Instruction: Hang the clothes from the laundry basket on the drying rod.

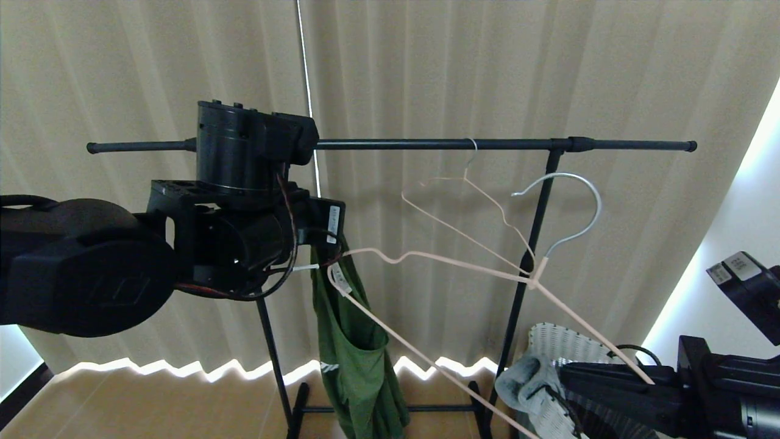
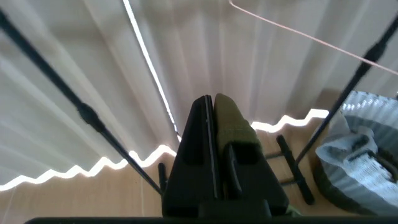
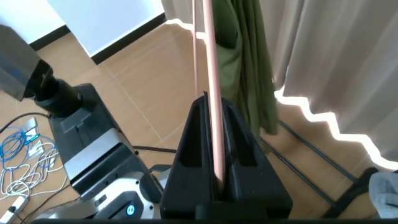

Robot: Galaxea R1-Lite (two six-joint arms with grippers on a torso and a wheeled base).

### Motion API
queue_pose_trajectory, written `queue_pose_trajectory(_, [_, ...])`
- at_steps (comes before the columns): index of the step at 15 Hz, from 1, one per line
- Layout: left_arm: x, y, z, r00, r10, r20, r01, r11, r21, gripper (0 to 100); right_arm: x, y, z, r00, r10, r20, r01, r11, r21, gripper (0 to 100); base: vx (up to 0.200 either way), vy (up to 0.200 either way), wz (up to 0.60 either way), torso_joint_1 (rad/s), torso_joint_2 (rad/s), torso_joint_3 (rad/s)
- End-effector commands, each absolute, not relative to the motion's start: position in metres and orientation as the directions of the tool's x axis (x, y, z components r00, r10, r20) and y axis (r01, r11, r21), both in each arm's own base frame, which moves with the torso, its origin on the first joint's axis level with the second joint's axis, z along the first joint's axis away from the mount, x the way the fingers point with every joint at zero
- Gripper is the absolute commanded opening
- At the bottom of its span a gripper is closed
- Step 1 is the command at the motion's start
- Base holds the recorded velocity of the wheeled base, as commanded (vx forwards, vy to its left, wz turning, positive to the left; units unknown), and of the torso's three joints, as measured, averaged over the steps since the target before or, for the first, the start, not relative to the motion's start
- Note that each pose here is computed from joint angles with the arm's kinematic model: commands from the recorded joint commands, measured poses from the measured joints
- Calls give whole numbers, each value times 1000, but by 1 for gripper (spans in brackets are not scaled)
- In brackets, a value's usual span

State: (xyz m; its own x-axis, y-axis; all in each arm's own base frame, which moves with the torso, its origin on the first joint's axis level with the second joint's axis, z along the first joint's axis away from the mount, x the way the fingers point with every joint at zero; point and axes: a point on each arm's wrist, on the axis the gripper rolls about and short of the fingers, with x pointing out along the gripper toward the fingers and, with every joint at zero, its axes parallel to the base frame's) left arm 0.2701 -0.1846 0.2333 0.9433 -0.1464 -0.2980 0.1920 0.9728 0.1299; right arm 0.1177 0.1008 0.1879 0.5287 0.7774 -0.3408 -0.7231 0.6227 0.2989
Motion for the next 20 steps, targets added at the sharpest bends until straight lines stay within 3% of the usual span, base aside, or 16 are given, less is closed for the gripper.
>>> queue_pose_trajectory(1, [272,-188,230,940,-147,-307,195,971,135,0,128,109,182,525,770,-363,-715,630,303,0,0,0,0,0,0,0])
queue_pose_trajectory(5, [271,-187,231,941,-142,-306,192,972,138,0,155,124,171,590,716,-373,-665,693,279,0,0,0,0,0,0,0])
queue_pose_trajectory(8, [270,-185,231,947,-108,-302,158,976,149,0,168,135,175,620,705,-346,-608,710,357,0,0,0,0,0,0,0])
queue_pose_trajectory(12, [267,-186,232,947,-117,-298,167,975,147,0,173,143,178,620,706,-342,-609,708,358,0,0,0,0,0,0,0])
queue_pose_trajectory(20, [223,-204,251,929,-248,-274,291,948,130,0,192,161,169,625,706,-333,-612,708,354,0,0,0,0,0,0,0])
